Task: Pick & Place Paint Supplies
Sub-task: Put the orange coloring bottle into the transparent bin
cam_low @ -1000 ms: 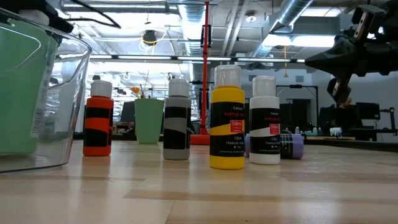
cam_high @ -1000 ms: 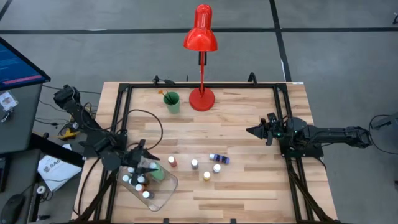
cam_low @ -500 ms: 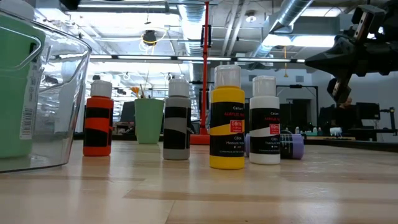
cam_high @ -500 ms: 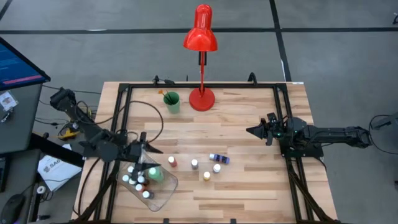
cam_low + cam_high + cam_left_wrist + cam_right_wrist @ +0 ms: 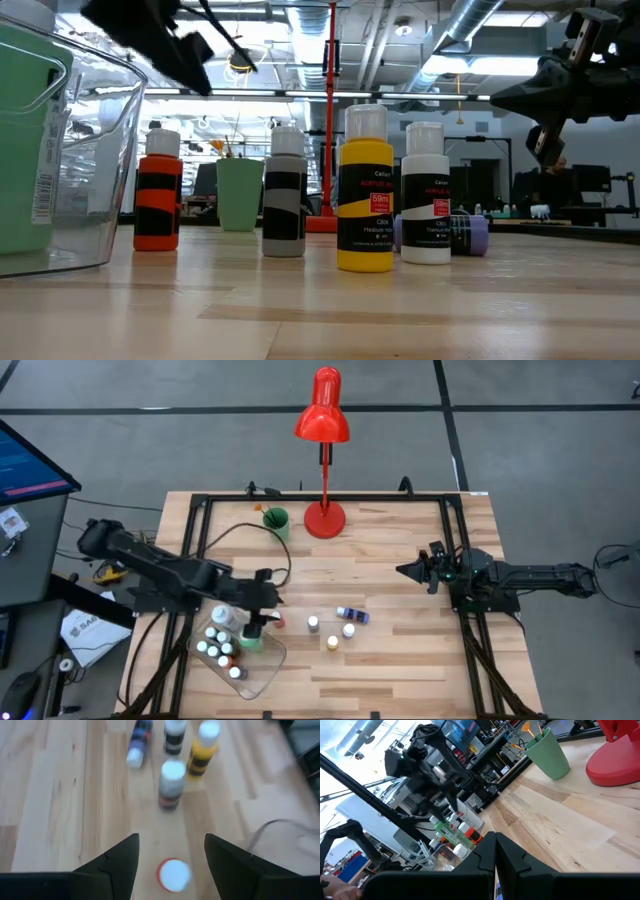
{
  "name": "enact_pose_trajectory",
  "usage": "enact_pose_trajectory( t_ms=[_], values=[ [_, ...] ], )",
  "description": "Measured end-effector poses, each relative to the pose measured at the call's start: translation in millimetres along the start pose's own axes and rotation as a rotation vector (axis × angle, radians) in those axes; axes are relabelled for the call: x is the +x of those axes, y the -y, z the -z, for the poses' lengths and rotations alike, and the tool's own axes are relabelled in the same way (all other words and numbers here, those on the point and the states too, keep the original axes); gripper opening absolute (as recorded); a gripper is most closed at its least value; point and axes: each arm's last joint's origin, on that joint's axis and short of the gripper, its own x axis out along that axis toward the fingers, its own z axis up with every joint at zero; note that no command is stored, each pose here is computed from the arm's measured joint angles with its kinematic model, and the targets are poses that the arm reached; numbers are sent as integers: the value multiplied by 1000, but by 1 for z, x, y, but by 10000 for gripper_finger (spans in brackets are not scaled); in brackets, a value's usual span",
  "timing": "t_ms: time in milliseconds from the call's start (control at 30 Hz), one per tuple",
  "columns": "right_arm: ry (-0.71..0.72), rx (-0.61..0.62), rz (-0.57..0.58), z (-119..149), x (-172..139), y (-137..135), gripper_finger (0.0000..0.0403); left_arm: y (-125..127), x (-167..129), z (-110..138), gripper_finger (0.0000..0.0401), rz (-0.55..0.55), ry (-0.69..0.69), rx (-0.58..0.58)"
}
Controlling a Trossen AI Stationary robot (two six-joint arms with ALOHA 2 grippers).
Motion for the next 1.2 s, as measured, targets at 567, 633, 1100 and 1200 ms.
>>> enact_pose_trajectory(
  t_ms=[567,633,1100,1200],
  values=[
    [0,0,0,0,0,0,0,0,34,11,215,42,-172,74],
    [0,0,0,0,0,0,0,0,39,13,214,40,-192,78],
    [0,0,0,0,0,0,0,1,43,14,184,38,-207,77],
    [0,0,0,0,0,0,0,1,43,14,157,38,-208,77]
  ],
)
